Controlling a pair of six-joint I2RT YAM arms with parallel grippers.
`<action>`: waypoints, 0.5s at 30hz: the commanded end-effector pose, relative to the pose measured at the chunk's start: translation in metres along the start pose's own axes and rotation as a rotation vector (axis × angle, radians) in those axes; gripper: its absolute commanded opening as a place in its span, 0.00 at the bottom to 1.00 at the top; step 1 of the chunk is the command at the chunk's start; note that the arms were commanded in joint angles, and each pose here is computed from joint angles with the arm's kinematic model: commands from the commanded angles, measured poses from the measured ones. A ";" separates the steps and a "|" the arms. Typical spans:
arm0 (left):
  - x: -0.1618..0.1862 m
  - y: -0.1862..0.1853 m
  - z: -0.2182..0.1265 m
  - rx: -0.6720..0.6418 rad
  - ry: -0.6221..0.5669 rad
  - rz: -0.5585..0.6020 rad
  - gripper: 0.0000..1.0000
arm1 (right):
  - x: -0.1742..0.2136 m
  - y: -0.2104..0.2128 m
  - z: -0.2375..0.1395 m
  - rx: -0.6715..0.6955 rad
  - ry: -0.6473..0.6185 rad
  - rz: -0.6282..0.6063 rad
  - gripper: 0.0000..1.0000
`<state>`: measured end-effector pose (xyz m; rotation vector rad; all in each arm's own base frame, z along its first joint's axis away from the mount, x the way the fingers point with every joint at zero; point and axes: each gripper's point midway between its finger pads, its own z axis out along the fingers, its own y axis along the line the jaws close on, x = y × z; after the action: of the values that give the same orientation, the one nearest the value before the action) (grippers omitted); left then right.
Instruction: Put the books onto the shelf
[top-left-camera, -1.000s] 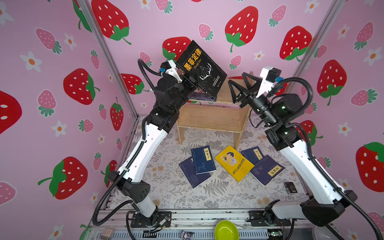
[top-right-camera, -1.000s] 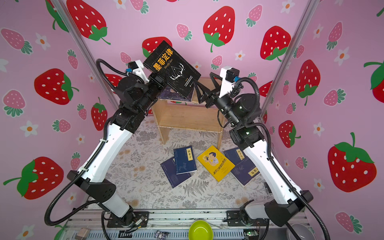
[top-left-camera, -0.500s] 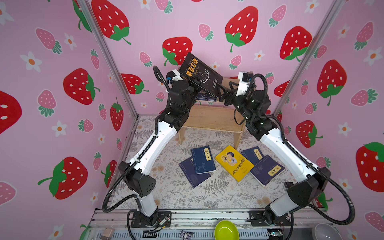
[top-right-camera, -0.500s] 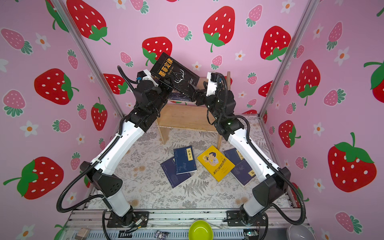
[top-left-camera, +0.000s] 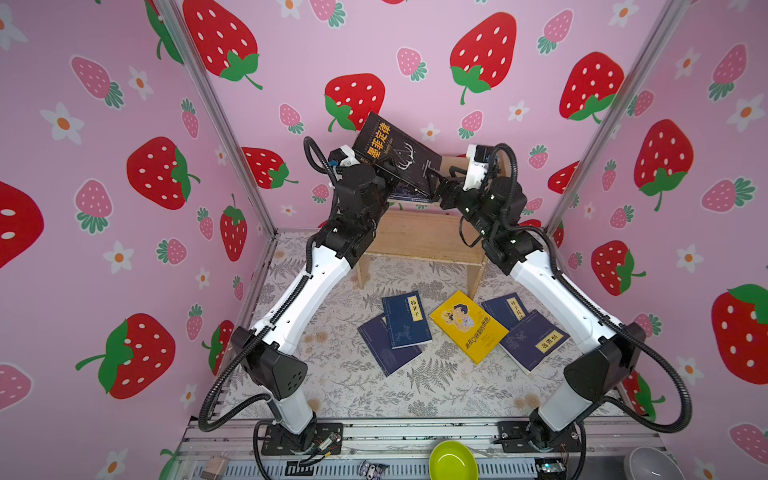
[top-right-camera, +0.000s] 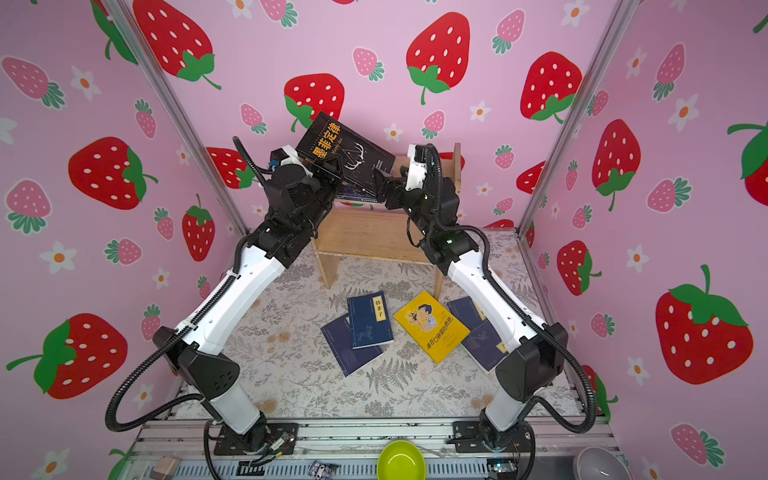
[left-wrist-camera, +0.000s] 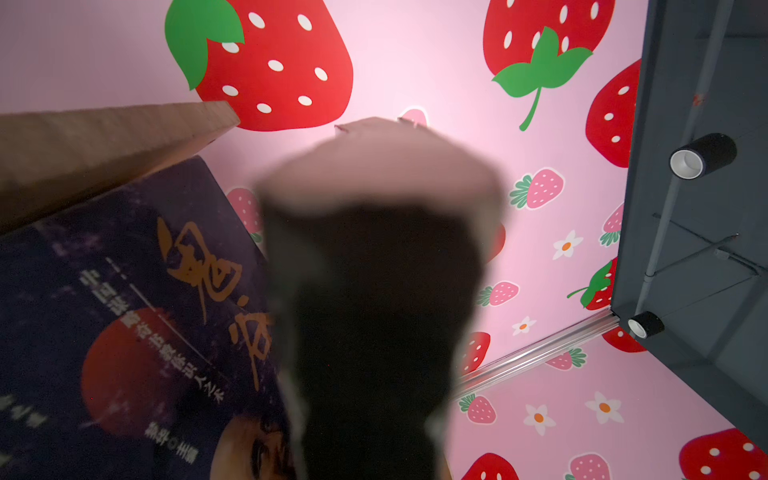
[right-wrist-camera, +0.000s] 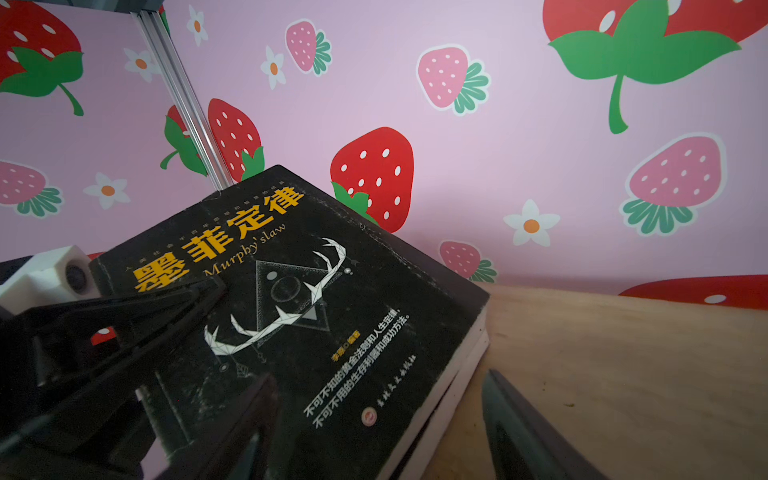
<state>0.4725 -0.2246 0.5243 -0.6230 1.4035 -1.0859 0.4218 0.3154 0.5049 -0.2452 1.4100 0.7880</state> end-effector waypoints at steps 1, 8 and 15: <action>-0.018 -0.027 -0.012 0.076 -0.054 -0.054 0.02 | -0.003 0.004 0.004 0.000 -0.006 0.036 0.78; -0.009 -0.024 -0.012 0.062 -0.046 -0.040 0.12 | 0.003 0.003 0.007 0.013 0.001 0.054 0.78; -0.003 -0.017 -0.015 0.037 -0.029 -0.029 0.35 | 0.015 -0.007 0.015 0.065 0.026 0.016 0.77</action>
<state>0.4692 -0.2380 0.5125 -0.6288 1.4332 -1.1003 0.4265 0.3185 0.5053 -0.2066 1.4175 0.7918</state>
